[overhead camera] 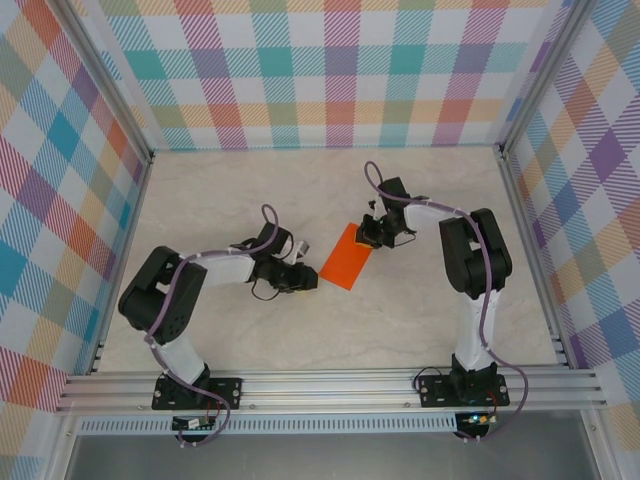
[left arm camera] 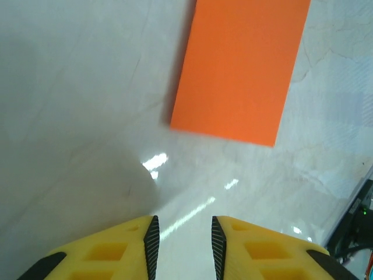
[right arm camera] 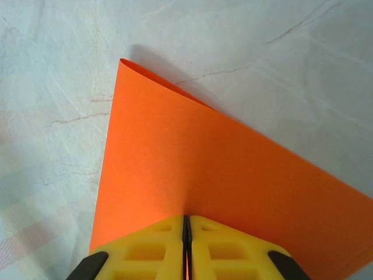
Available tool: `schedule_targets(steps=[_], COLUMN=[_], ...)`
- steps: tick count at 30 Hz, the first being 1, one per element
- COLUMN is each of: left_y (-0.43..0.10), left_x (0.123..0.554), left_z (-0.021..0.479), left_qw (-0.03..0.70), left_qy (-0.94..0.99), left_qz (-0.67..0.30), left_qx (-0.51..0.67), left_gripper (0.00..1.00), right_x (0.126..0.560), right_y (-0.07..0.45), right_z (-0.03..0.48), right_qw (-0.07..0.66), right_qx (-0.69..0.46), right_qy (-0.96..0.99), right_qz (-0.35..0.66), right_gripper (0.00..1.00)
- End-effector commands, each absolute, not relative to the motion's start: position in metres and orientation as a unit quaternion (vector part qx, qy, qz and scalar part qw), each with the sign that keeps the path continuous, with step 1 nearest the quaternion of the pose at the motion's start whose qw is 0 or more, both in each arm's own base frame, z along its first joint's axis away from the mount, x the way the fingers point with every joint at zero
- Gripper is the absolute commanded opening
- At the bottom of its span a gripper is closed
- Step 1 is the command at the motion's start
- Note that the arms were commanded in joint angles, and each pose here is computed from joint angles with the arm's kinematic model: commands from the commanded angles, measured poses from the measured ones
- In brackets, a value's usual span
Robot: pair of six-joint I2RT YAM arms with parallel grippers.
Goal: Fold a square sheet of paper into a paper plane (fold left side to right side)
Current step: First fold the square sheet of paper in half at the center of the table, then pick up the square sheet of paper from the center of the table.
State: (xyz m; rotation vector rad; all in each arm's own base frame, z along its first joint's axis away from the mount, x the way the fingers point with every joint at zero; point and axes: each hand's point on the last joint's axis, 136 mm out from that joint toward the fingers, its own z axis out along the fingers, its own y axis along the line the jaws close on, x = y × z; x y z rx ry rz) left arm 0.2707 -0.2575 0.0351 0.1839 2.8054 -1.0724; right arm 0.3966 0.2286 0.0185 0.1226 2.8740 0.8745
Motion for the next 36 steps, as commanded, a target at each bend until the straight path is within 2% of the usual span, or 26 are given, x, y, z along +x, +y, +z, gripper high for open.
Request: schedule_targets(steps=[1, 3, 8, 12, 18, 21, 24, 28, 32, 36], left_y=[-0.243, -0.236, -0.223, -0.224, -0.244, -0.251, -0.263, -0.271, -0.273, -0.269], left_x=[0.274, 0.278, 0.285, 0.291, 0.320, 0.332, 0.341, 0.348, 0.349, 0.346], left_z=[0.070, 0.087, 0.105, 0.090, 0.085, 0.078, 0.071, 0.059, 0.054, 0.063], left_qw=[0.099, 0.125, 0.170, 0.153, 0.151, 0.144, 0.130, 0.116, 0.114, 0.130], left_qy=[0.928, 0.929, 0.930, 0.937, 0.928, 0.929, 0.926, 0.926, 0.927, 0.925], left_qz=[-0.354, -0.346, -0.324, -0.315, -0.340, -0.341, -0.355, -0.358, -0.357, -0.356], left_qx=[0.051, 0.046, 0.033, 0.011, -0.005, -0.006, -0.005, -0.007, -0.012, -0.015], left_gripper=[0.36, 0.41, 0.46, 0.48, 0.51, 0.51, 0.51, 0.50, 0.51, 0.51], right_x=[0.383, 0.379, 0.362, 0.370, 0.380, 0.372, 0.358, 0.344, 0.342, 0.345], right_y=[0.239, 0.249, 0.268, 0.268, 0.241, 0.211, 0.190, 0.193, 0.214, 0.228], right_z=[0.032, 0.039, 0.033, 0.046, 0.113, 0.125, 0.117, 0.096, 0.083, 0.073], right_qw=[0.058, 0.051, 0.040, 0.069, 0.163, 0.189, 0.181, 0.150, 0.123, 0.108], right_qx=[-0.001, -0.033, -0.095, -0.103, -0.088, -0.044, 0.014, 0.068, 0.109, 0.118], right_qy=[0.952, 0.953, 0.950, 0.950, 0.954, 0.959, 0.960, 0.952, 0.930, 0.924], right_qz=[0.301, 0.298, 0.294, 0.287, 0.237, 0.207, 0.211, 0.260, 0.330, 0.347], right_gripper=[0.11, 0.11, 0.11, 0.13, 0.40, 0.53, 0.62, 0.69, 0.68, 0.65])
